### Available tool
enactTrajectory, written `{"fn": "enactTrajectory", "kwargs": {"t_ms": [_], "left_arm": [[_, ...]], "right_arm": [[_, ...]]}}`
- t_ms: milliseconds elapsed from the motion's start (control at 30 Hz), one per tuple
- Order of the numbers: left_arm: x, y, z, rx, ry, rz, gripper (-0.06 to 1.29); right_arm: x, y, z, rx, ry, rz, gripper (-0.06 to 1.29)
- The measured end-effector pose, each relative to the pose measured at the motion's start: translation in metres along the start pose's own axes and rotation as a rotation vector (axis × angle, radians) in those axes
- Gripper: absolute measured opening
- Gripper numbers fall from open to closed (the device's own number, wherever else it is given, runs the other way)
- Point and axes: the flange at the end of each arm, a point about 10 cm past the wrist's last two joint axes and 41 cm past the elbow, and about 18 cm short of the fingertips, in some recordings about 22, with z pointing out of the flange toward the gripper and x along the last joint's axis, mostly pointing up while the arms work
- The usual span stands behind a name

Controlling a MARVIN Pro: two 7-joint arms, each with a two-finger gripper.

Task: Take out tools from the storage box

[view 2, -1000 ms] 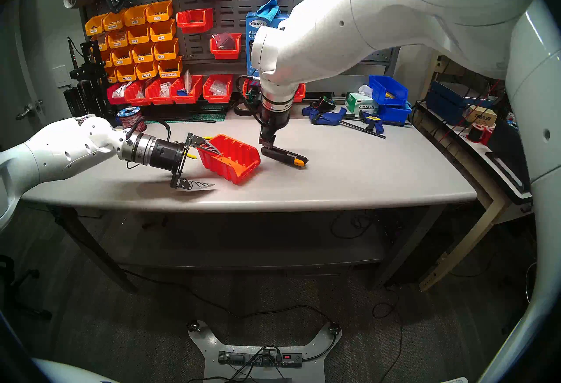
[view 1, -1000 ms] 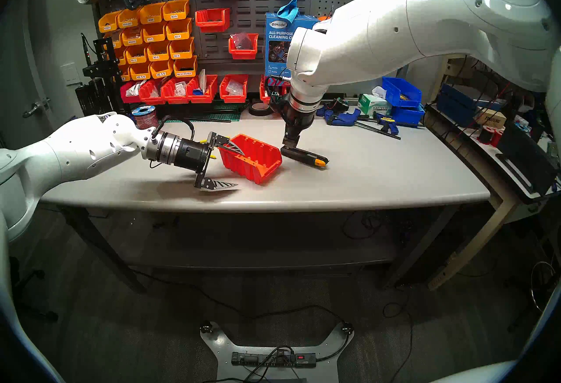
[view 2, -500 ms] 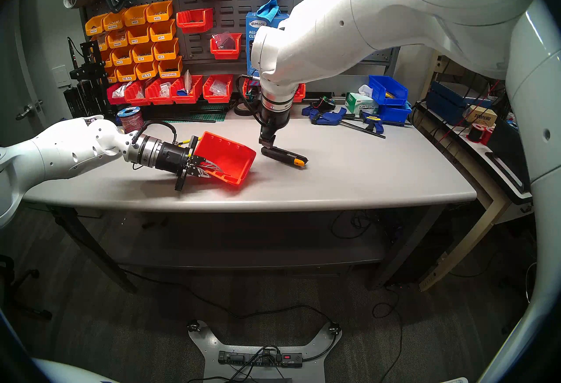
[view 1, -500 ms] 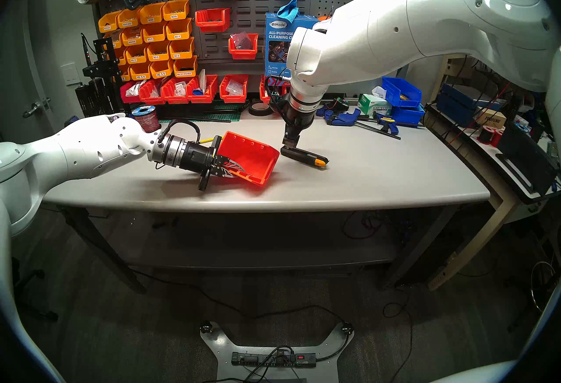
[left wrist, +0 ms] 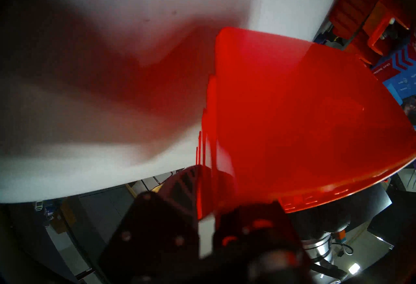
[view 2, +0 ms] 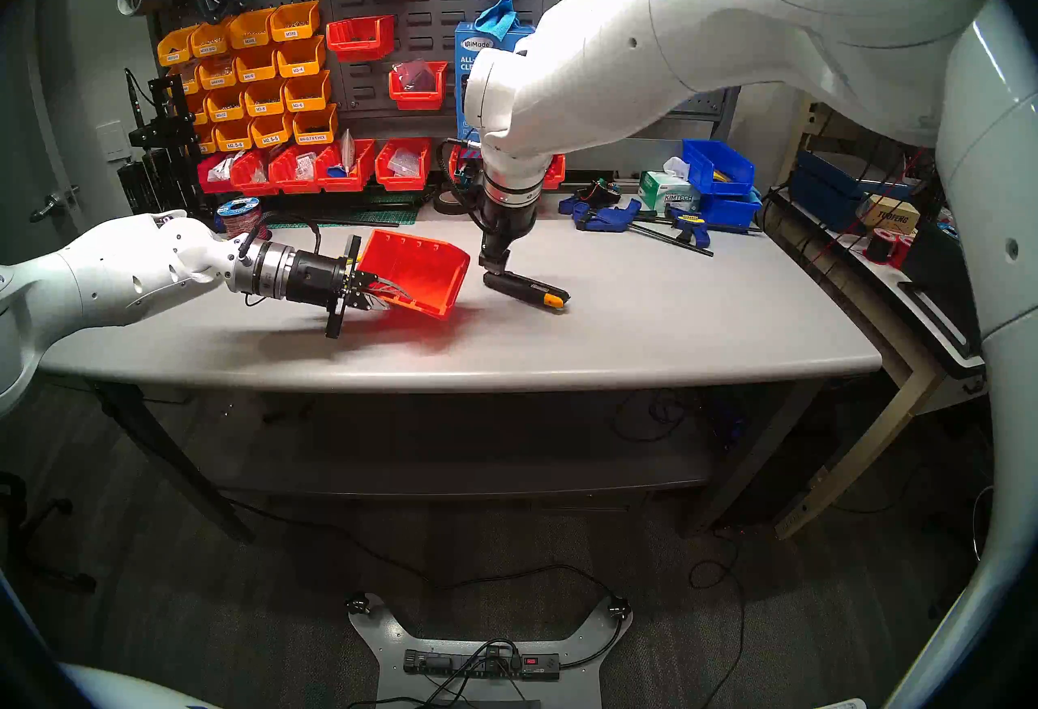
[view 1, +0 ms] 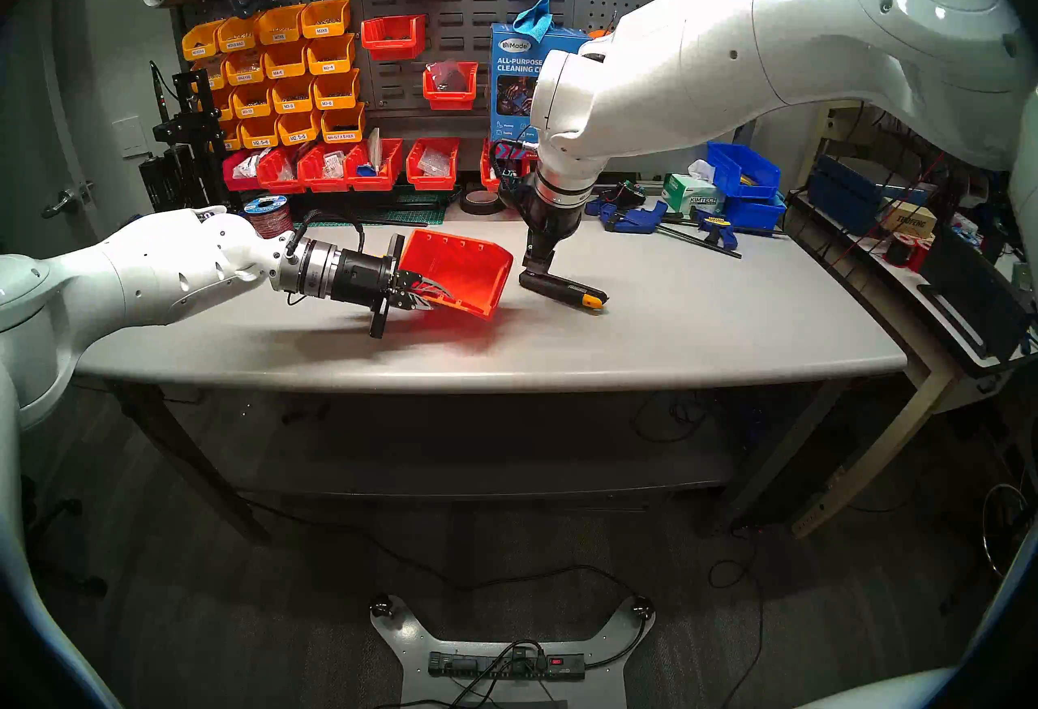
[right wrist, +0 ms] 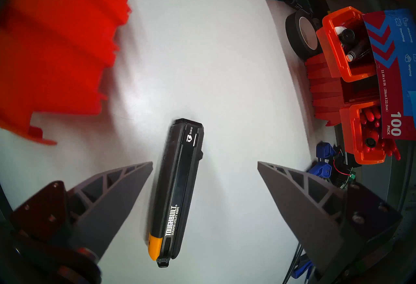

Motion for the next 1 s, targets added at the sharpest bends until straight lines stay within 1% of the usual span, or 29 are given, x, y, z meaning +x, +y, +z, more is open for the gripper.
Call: {"fn": "enactTrajectory", "kwargs": {"t_ms": [100, 233, 333, 367, 467, 567, 733, 833, 867, 900, 1000], "left_arm": [[-0.002, 0.013, -0.01, -0.047, 0.006, 0.009, 0.04], [-0.003, 0.032, -0.033, -0.12, 0.033, 0.022, 0.04], [0.0, 0.04, -0.049, -0.153, 0.063, 0.019, 0.04], [0.003, 0.042, -0.059, -0.172, 0.089, 0.007, 0.04], [0.008, 0.045, -0.074, -0.193, 0.128, -0.025, 0.04], [0.014, 0.048, -0.091, -0.229, 0.172, -0.082, 0.04], [0.023, 0.057, -0.114, -0.33, 0.22, -0.205, 0.03], [0.029, 0.059, -0.125, -0.382, 0.248, -0.272, 0.03], [0.032, 0.06, -0.131, -0.409, 0.263, -0.305, 0.03], [0.034, 0.06, -0.133, -0.421, 0.269, -0.318, 0.03], [0.043, 0.06, -0.144, -0.499, 0.304, -0.394, 0.03]], "right_arm": [[0.0, 0.0, 0.0, 0.0, 0.0, 0.0, 1.21], [0.0, 0.0, 0.0, 0.0, 0.001, 0.0, 1.21], [0.0, 0.0, 0.0, 0.0, 0.001, 0.0, 1.21], [0.0, 0.0, 0.0, 0.0, 0.001, 0.0, 1.21], [0.0, 0.0, 0.0, 0.0, 0.001, 0.0, 1.21], [0.0, 0.0, 0.0, -0.001, 0.001, 0.0, 1.21], [0.0, 0.0, 0.0, -0.001, 0.002, 0.0, 1.21], [0.0, 0.0, 0.0, -0.001, 0.002, -0.001, 1.21], [0.0, 0.0, 0.0, -0.001, 0.003, -0.001, 1.21], [0.0, 0.0, 0.0, -0.001, 0.003, -0.001, 1.21], [0.0, 0.0, 0.0, -0.001, 0.003, -0.001, 1.21]]}}
